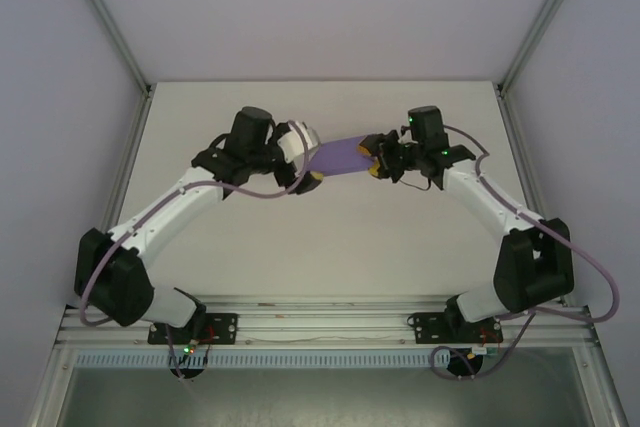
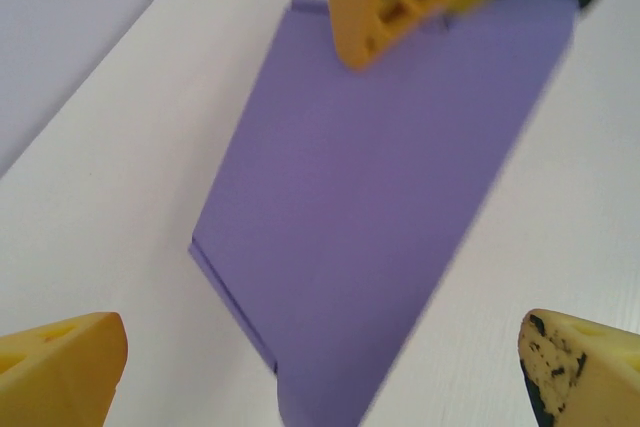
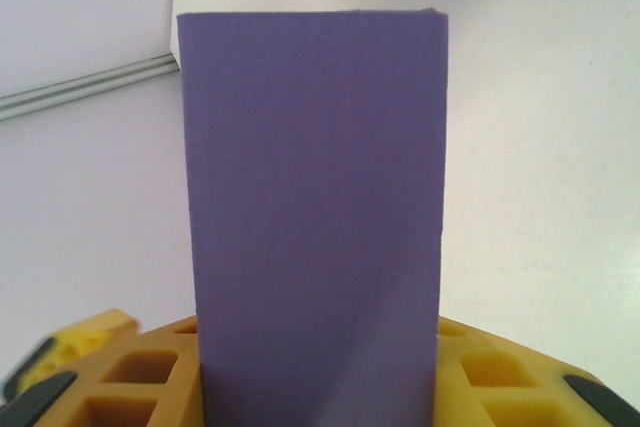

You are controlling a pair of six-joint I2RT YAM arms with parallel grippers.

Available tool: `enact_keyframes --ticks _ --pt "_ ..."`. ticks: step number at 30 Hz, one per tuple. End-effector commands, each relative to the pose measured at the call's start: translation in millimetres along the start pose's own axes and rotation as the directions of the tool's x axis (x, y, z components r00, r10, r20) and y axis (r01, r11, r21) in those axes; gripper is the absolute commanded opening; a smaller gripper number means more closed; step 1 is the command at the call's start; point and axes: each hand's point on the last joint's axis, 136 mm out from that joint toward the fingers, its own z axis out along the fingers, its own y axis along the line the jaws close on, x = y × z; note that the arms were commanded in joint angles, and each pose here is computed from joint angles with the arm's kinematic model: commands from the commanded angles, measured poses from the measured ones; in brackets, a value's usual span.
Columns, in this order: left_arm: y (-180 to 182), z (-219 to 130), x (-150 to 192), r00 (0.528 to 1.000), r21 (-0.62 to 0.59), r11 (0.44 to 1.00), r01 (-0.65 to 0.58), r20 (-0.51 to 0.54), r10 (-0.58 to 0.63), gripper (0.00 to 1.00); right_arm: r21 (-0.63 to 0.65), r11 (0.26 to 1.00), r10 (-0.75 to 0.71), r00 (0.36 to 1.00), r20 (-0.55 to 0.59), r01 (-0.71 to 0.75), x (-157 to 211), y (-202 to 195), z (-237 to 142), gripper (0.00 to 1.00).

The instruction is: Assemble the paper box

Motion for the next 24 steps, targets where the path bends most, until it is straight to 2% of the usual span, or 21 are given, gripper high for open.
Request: enact_keyframes --ticks 1,3,5,8,13,18,22,24 --pt "-9.2 -9.9 13.0 0.964 -0.062 0.966 -0.25 -0.113 0.242 1.0 0.028 0.993 0.119 0.991 -0.058 -0.117 17.2 4.9 -17.2 0.38" --pt "-12.5 -9.1 13.6 0.941 -0.073 0.945 -0.318 -0.147 0.305 1.0 0.029 0.983 0.183 0.978 -0.095 -0.181 23.4 7.2 -17.6 0.39" --pt "-13.0 -6.5 10.3 0.936 -0.079 0.938 -0.337 -0.139 0.325 1.0 0.007 0.973 0.23 0.963 -0.139 -0.231 28.1 13.2 -15.6 0.37" --pt "-10.4 1.2 8.4 0.936 -0.089 0.936 -0.34 -0.131 0.327 1.0 -0.023 0.96 0.271 0.947 -0.171 -0.278 30.8 20.2 -15.2 0.37" --pt "-2.5 14.9 15.5 0.931 -0.1 0.935 -0.339 -0.18 0.318 1.0 -0.041 0.95 0.295 0.935 -0.197 -0.309 36.0 29.4 -20.8 0.38" --pt "-4.8 25.8 13.6 0.935 -0.081 0.939 -0.335 -0.154 0.32 0.99 -0.04 0.938 0.328 0.92 -0.212 -0.344 39.6 27.3 -22.2 0.36" --pt "1.6 29.9 8.2 0.935 -0.102 0.936 -0.337 -0.15 0.32 0.93 -0.065 0.926 0.347 0.906 -0.245 -0.372 43.0 31.2 -23.2 0.34" --pt "6.2 30.7 1.4 0.939 -0.124 0.935 -0.333 -0.136 0.316 0.81 -0.06 0.928 0.342 0.907 -0.247 -0.367 44.5 29.3 -23.6 0.34"
